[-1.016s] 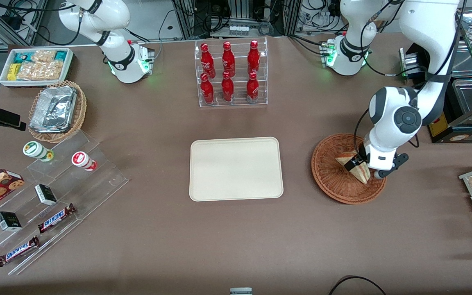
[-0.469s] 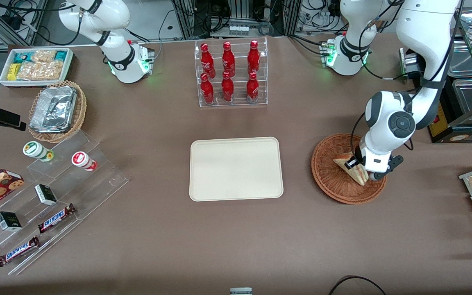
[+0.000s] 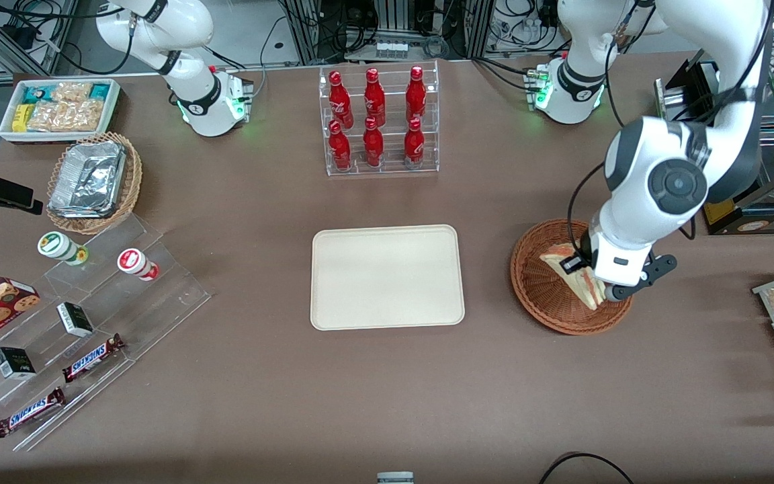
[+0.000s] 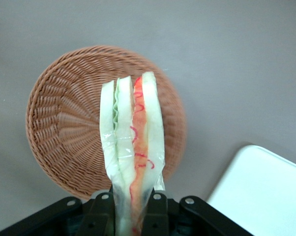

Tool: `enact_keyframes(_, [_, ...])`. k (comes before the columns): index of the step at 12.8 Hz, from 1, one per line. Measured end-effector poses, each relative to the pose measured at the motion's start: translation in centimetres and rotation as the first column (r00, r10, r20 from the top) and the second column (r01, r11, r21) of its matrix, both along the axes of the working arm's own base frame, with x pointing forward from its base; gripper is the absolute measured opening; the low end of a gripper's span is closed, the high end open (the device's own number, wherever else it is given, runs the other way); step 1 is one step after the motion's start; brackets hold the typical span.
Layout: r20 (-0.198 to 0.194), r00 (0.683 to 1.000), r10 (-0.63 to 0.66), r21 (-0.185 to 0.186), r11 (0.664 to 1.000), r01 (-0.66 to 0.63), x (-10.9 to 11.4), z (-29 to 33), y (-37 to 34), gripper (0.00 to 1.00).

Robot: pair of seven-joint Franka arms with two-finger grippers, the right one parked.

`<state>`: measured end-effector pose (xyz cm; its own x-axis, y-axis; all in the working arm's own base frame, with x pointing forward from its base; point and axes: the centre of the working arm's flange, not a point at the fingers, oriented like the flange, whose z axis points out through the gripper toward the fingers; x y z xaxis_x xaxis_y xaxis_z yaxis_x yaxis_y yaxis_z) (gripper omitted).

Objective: Place sandwich from basket to tray
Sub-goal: 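Lift the sandwich and carry it over the cream tray, then lower the sandwich onto the tray and open the left gripper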

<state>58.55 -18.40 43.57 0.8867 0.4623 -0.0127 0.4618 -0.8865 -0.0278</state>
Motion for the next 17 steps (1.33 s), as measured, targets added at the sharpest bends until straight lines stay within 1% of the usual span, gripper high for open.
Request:
enact_keyframes(1, [0.016,1.0,-0.014,-0.005,1.0,0.014,-0.2,1.1,-2.5,0.18])
enact_keyframes(2, [0.022,0.999,-0.041,-0.008,0.999,0.041,-0.6,1.2,-5.3,0.18])
enact_keyframes(5, [0.006,0.987,-0.162,0.001,0.987,0.162,-2.0,-1.5,-13.7,0.18])
enact_keyframes(8, [-0.004,0.967,-0.256,-0.002,0.967,0.256,-2.2,-5.1,-21.0,0.18])
enact_keyframes(9, [0.002,0.961,-0.278,-0.008,0.96,0.278,-2.2,-6.1,-23.0,0.18])
enact_keyframes(10, [0.018,0.953,-0.301,-0.017,0.953,0.302,-2.3,-6.9,-25.1,0.18])
enact_keyframes(11, [0.044,0.941,-0.336,-0.024,0.941,0.338,-2.7,-7.7,-27.0,0.18])
enact_keyframes(12, [0.064,0.92,-0.387,-0.026,0.921,0.389,-3.3,-8.5,-28.6,0.18])
enact_keyframes(13, [0.063,0.897,-0.438,-0.025,0.898,0.44,-4.0,-9.5,-29.8,0.18])
enact_keyframes(15, [0.044,0.861,-0.508,-0.02,0.861,0.509,-5.3,-12.4,-31.6,0.18])
enact_keyframes(17, [0.028,0.826,-0.564,-0.018,0.825,0.564,-5.5,-15.2,-31.9,0.18])
